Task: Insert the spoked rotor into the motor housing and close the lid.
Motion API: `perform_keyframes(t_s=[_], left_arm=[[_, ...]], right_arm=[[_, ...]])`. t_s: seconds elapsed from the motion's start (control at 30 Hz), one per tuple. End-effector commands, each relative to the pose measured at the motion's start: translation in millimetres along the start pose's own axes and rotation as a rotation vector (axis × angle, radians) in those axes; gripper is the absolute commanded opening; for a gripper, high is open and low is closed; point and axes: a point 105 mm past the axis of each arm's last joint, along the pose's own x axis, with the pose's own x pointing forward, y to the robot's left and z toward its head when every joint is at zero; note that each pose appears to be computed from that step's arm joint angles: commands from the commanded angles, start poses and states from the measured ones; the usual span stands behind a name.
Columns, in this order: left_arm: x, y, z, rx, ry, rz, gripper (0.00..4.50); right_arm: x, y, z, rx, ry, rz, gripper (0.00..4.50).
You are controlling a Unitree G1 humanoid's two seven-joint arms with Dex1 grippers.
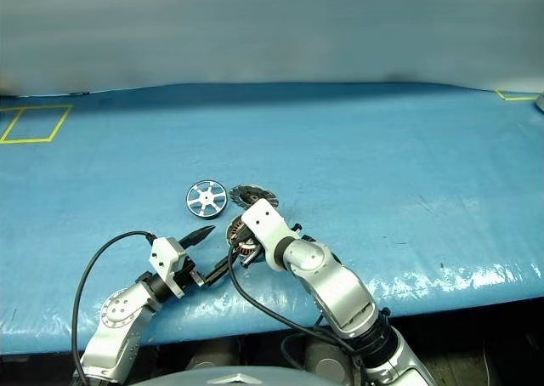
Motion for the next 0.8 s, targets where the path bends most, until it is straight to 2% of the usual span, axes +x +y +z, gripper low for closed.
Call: perform_keyframes(t_s=[0.03,0.37,0.53,0.8], left_arm=[[-1,0,-3,-0.004,0.011,0.006,4.50],[-1,-2,-2,-0.004,0.011,0.007,4.50],[0,-2,-2,-0.004,0.012,0.007,4.50],[0,-2,-1,-0.004,0.010,0.008,4.50]], right_arm=[[-1,3,8,0.000,-0.020,0.011,0.03],[1,3,0,0.018,0.007,0.018,0.03],[-2,10,1,-0.016,0.004,0.065,0.03],[1,6,-5,-0.070,0.045,0.041,0.03]])
